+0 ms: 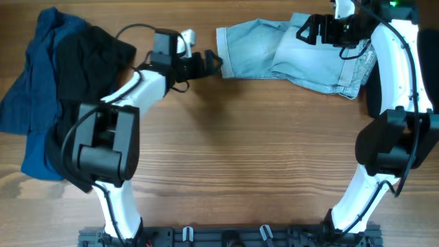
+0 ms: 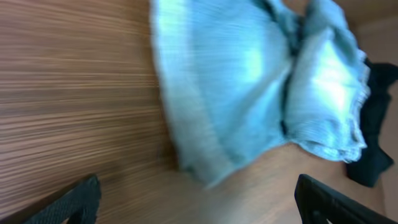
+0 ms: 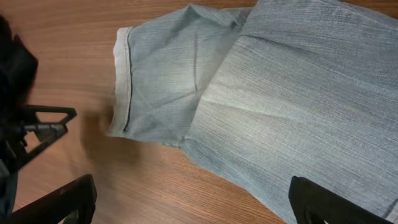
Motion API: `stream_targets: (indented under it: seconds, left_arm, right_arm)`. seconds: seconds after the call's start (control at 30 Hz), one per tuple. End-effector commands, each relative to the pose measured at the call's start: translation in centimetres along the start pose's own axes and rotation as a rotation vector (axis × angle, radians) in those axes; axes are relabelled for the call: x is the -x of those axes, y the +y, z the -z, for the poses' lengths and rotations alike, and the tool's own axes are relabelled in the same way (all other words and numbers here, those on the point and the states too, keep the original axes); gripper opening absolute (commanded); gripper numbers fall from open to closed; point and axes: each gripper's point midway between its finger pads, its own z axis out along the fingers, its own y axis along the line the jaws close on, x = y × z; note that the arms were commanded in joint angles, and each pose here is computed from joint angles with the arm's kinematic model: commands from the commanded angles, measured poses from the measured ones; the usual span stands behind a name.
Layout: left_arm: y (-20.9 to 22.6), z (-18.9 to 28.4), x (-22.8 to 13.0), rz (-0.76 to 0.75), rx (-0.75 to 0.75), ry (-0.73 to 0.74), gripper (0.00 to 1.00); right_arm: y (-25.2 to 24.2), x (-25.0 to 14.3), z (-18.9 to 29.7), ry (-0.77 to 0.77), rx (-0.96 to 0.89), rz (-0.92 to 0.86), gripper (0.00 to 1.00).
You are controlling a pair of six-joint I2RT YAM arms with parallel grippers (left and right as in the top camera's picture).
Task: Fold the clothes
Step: 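Reach the left gripper to the jeans' left hem and grasp it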
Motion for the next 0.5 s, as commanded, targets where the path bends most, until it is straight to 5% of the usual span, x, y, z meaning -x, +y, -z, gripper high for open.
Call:
stream_targets:
  seconds: [0.0, 0.47]
  left_arm:
    - [-2.0, -1.1, -0.6, -0.028, -0.039, 0.01, 1.0]
    - [-2.9, -3.6, -1.3, 0.035, -0.075, -0.001, 0.99]
  right_arm:
    - [0.8, 0.8, 1.2, -0.032, 0.014, -0.006, 1.0]
    - [0.9, 0.6, 1.2, -0.024, 0.015, -0.01, 0.99]
